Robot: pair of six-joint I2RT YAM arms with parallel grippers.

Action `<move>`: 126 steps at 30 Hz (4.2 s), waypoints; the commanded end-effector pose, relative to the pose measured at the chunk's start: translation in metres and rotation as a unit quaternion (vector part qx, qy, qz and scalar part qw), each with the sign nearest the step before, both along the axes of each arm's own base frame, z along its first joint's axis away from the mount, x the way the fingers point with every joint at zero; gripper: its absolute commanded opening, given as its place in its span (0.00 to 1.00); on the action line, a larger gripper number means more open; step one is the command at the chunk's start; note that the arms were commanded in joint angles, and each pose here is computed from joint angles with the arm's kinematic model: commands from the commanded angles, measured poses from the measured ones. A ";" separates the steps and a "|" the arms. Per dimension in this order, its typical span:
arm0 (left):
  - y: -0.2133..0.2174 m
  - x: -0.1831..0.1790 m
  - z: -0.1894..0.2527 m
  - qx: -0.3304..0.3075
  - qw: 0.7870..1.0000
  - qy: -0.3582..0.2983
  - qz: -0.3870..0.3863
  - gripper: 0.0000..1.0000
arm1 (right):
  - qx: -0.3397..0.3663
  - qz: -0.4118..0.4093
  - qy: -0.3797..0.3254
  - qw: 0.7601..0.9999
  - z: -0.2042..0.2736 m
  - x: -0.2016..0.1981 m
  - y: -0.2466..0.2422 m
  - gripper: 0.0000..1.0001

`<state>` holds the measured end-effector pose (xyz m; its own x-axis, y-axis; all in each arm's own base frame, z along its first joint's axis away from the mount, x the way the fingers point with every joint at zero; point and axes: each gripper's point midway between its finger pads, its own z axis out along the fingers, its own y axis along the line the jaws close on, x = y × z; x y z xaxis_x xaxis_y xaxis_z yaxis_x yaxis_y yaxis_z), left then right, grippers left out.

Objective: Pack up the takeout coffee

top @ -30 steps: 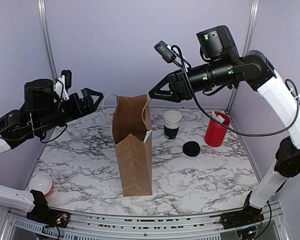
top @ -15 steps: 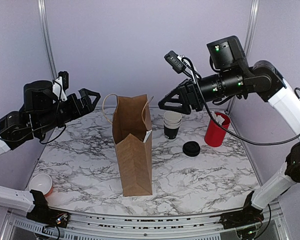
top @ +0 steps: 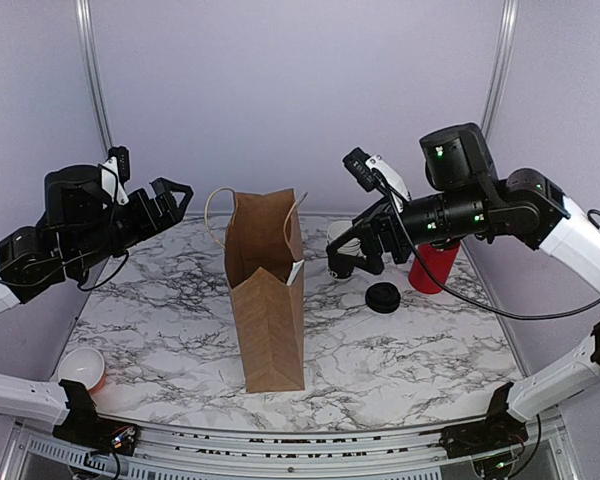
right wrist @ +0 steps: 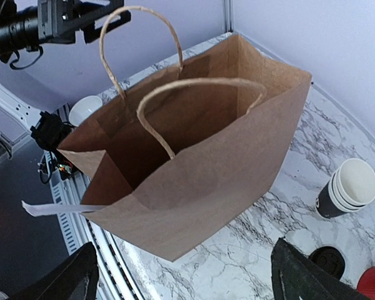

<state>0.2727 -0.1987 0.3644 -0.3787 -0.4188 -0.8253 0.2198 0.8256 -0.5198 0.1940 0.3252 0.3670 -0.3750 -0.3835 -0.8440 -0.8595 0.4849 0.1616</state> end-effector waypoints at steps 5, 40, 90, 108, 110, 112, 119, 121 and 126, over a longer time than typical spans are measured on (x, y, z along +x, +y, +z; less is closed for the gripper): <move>0.015 0.002 0.001 -0.008 0.999 -0.006 0.030 0.99 | 0.047 -0.095 -0.065 0.992 0.014 0.027 -0.027 1.00; 0.139 0.061 -0.118 0.111 0.969 0.100 0.199 0.99 | 0.074 -0.565 -0.224 0.791 -0.146 0.135 -0.334 1.00; 0.227 0.107 -0.232 0.282 0.922 -0.056 0.261 0.99 | 0.006 -0.548 -0.301 0.780 -0.218 0.181 -0.340 1.00; 0.246 0.093 -0.235 0.253 0.915 -0.062 0.309 0.99 | 0.006 -0.549 -0.303 0.779 -0.217 0.181 -0.340 1.00; 0.246 0.093 -0.235 0.253 0.915 -0.062 0.309 0.99 | 0.006 -0.549 -0.303 0.779 -0.217 0.181 -0.340 1.00; 0.246 0.093 -0.235 0.253 0.915 -0.061 0.309 0.99 | 0.006 -0.549 -0.303 0.779 -0.217 0.181 -0.340 1.00; 0.246 0.093 -0.234 0.253 0.915 -0.063 0.308 0.99 | 0.006 -0.548 -0.303 0.780 -0.217 0.181 -0.340 1.00; 0.246 0.093 -0.235 0.253 0.915 -0.062 0.308 0.99 | 0.005 -0.548 -0.302 0.780 -0.218 0.181 -0.340 1.00; 0.246 0.093 -0.234 0.253 0.915 -0.063 0.309 0.99 | 0.006 -0.548 -0.303 0.779 -0.217 0.181 -0.340 1.00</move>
<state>0.3617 0.0461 0.1199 -0.1276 -0.0719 -0.9892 -0.3300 0.9436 -0.0260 0.3721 -0.0131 0.1429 -0.0251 -0.1017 -0.9945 0.1453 0.9839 -0.1043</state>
